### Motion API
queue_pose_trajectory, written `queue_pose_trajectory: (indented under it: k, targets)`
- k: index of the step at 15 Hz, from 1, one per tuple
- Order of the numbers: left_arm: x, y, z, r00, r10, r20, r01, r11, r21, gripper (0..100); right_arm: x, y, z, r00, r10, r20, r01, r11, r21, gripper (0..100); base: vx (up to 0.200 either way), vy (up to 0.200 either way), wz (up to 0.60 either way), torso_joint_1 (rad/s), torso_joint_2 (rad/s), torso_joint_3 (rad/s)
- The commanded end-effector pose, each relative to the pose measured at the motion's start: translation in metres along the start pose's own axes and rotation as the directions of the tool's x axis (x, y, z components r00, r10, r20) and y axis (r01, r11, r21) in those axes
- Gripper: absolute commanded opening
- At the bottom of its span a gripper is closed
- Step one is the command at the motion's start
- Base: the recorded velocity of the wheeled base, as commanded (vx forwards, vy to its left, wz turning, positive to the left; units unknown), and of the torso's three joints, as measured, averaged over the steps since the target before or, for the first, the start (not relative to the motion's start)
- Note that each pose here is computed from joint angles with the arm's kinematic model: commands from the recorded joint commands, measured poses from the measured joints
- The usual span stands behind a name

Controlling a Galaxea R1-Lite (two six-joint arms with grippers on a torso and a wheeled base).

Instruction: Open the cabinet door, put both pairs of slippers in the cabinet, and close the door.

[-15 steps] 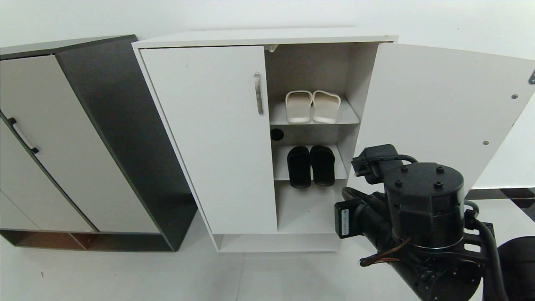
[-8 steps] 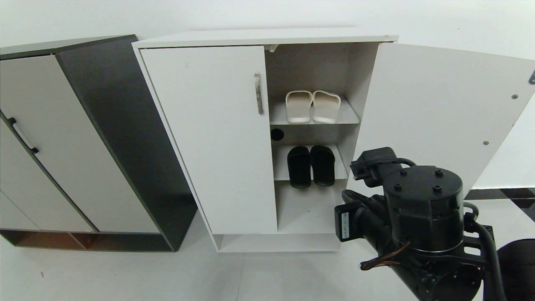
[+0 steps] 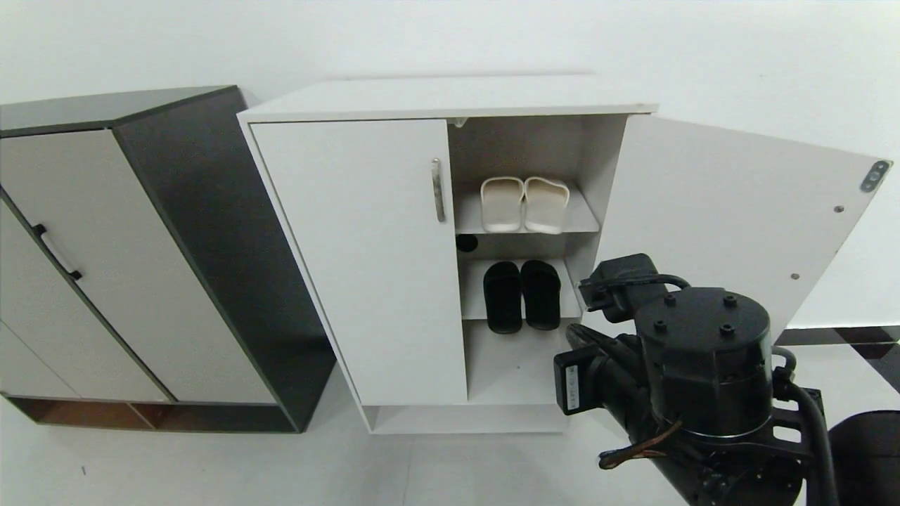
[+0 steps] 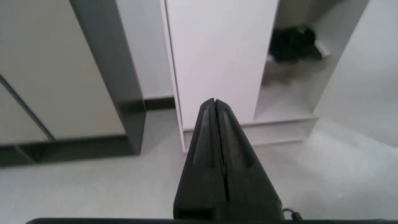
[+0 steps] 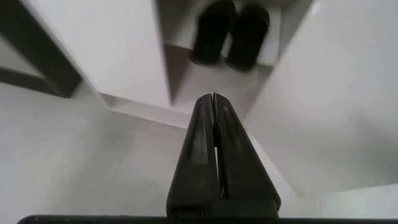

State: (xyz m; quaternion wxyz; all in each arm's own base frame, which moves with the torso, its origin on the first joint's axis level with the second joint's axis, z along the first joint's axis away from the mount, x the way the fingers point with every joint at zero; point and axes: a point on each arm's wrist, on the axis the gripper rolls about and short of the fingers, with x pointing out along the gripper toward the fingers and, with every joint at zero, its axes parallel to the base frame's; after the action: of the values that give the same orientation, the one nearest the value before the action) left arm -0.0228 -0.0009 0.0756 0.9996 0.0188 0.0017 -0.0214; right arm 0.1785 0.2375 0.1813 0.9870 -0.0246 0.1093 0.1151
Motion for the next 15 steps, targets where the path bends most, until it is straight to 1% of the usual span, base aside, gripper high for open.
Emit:
queue_pose_trajectory:
  k: [1, 6, 9, 15]
  targets:
    - [0.0, 0.0, -0.0001, 1.0, 0.0, 0.0, 0.0, 1.0, 0.001, 0, 0.001, -0.001, 0.0015, 1.0, -0.005, 0.003, 0.005, 1.0, 0.002, 0, 0.0, 0.0, 0.0, 0.105, -0.51, -0.354]
    - [0.0, 0.0, -0.0001, 1.0, 0.0, 0.0, 0.0, 1.0, 0.001, 0, -0.0019, -0.0025, 0.0069, 1.0, 0.001, 0.017, -0.001, 1.0, 0.014, 0, 0.0, 0.0, 0.0, 0.129, -0.47, -0.341]
    - [0.0, 0.0, -0.0001, 1.0, 0.0, 0.0, 0.0, 1.0, 0.001, 0, -0.0005, -0.0012, 0.0072, 1.0, 0.006, 0.017, -0.006, 1.0, -0.002, 0, 0.0, 0.0, 0.0, 0.15, -0.47, -0.321]
    - [0.0001, 0.0, -0.0001, 1.0, 0.0, -0.002, 0.0, 1.0, 0.001, 0, -0.0034, -0.0034, 0.0088, 1.0, 0.011, 0.021, -0.011, 1.0, 0.0, 0, 0.0, 0.0, 0.0, 0.181, -0.5, -0.312]
